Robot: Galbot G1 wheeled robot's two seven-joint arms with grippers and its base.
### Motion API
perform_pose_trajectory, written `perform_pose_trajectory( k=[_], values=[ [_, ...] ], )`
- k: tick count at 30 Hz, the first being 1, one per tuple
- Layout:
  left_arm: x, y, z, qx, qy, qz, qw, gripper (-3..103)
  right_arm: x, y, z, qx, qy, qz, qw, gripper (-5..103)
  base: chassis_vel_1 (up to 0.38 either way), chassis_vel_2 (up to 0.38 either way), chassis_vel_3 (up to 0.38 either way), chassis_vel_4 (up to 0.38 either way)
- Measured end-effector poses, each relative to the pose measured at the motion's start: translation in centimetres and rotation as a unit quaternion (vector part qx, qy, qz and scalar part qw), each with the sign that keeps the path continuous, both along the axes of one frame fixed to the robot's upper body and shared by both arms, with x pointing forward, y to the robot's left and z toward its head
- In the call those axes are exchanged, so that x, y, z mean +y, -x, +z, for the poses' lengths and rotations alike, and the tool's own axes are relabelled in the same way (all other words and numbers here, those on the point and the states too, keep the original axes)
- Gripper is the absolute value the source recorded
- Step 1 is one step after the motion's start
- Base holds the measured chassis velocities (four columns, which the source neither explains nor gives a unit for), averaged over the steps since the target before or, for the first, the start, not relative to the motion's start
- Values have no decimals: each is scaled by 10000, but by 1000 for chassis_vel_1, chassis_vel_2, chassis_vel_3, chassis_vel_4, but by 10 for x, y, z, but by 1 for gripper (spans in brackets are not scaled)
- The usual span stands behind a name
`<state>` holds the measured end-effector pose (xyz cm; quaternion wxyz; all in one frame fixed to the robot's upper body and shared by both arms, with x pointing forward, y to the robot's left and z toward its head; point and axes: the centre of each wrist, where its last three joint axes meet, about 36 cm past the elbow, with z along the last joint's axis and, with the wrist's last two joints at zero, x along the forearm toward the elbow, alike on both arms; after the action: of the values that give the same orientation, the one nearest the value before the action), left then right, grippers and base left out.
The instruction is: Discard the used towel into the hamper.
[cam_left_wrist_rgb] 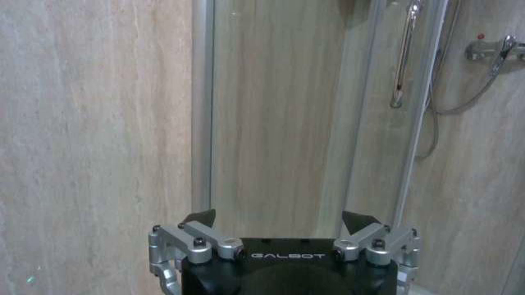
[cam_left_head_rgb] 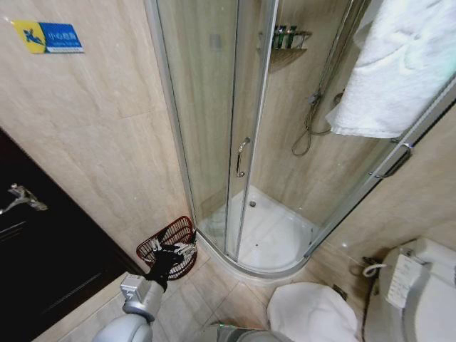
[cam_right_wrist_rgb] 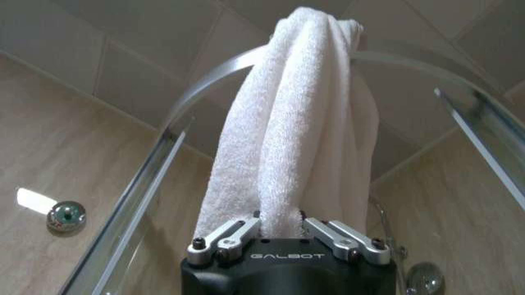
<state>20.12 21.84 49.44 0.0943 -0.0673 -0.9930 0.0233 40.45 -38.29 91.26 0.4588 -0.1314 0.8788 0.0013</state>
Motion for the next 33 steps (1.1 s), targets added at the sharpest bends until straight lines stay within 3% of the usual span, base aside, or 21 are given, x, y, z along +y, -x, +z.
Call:
perform_pose_trajectory(
  k=[9, 13, 16, 22, 27, 33],
  values=[
    [0, 0, 0, 0, 0, 0, 10000, 100, -6, 11, -8, -70, 105, -70, 9999, 9, 0, 0, 0, 0],
    [0, 0, 0, 0, 0, 0, 10000, 100, -12, 24, -32, -257, 150, -195, 9994, 9, 0, 0, 0, 0],
    [0, 0, 0, 0, 0, -1, 10000, 100, -13, 24, -77, -268, 233, -305, 9989, 9, 0, 0, 0, 0],
    [0, 0, 0, 0, 0, 0, 10000, 100, -7, 27, -96, -290, 235, -342, 9987, 9, 0, 0, 0, 0],
    [0, 0, 0, 0, -1, -1, 10000, 100, -4, 27, -116, -117, 210, -399, 9989, 9, 0, 0, 0, 0],
    [0, 0, 0, 0, 0, -1, 10000, 100, 4, 37, -194, 637, 109, -578, 9962, 9, 0, 0, 0, 0]
  ],
)
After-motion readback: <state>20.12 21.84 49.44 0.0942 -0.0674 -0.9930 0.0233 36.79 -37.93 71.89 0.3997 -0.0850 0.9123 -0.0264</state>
